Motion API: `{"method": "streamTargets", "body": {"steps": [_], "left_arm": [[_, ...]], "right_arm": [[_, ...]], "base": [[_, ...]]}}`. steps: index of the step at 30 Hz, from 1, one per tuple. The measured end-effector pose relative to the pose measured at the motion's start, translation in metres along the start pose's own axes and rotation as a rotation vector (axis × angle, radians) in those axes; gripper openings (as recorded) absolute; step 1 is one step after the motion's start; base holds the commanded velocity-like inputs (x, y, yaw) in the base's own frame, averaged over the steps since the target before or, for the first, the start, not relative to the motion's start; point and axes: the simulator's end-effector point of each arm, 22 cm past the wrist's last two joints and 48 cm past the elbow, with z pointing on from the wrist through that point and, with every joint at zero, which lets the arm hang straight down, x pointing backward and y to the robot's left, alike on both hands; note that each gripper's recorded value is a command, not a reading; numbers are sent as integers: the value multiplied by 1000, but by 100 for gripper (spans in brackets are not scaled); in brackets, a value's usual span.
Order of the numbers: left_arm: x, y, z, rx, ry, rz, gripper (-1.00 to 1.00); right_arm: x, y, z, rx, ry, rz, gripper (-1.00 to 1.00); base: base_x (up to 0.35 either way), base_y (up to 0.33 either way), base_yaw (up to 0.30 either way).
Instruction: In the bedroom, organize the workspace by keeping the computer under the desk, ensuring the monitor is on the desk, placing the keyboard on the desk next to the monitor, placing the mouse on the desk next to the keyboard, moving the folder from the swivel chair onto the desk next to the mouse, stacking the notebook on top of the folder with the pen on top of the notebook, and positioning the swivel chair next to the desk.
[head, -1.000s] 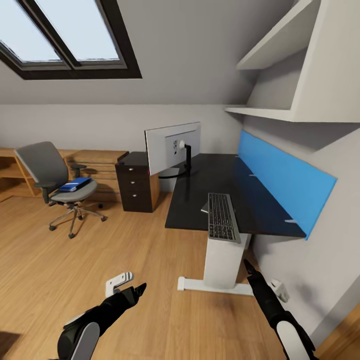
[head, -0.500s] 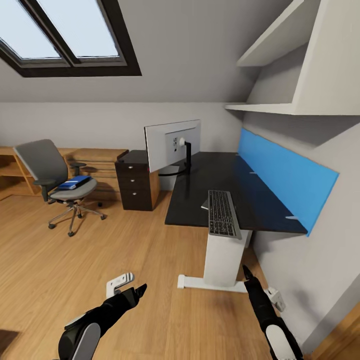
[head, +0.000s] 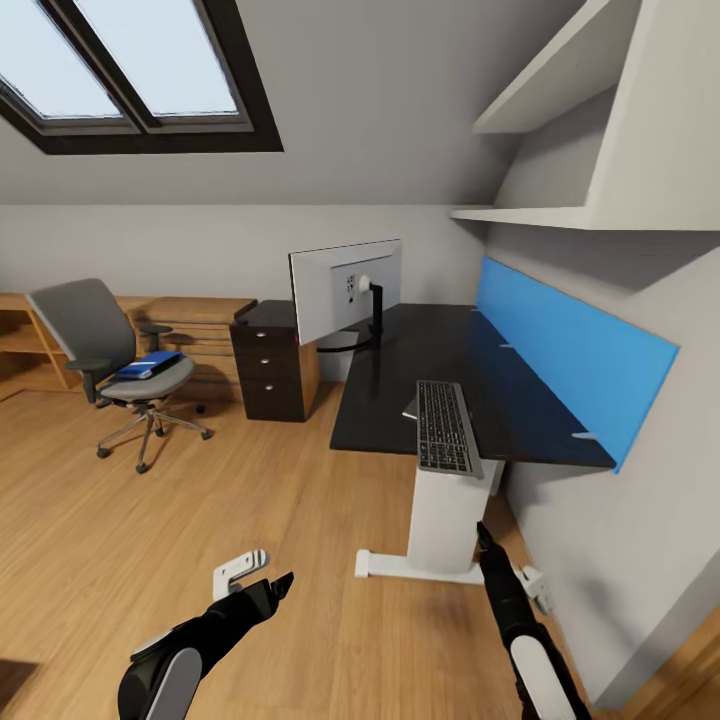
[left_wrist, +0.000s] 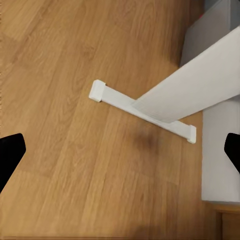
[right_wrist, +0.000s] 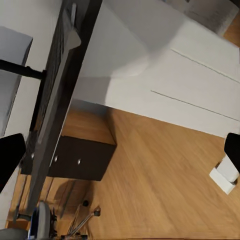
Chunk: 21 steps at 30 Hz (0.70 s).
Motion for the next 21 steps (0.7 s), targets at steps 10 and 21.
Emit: {"method": "streamTargets", "body": {"steps": [10, 21], "left_arm": [[0, 1, 0, -2, 0, 2, 100], [-8, -5, -7, -5, 2, 1, 100]], "right_arm": [[9, 10, -2, -8, 2, 114, 100], [-5, 54, -6, -138, -19, 119, 100]], "base": [[239, 205, 0], [31, 24, 0]]}}
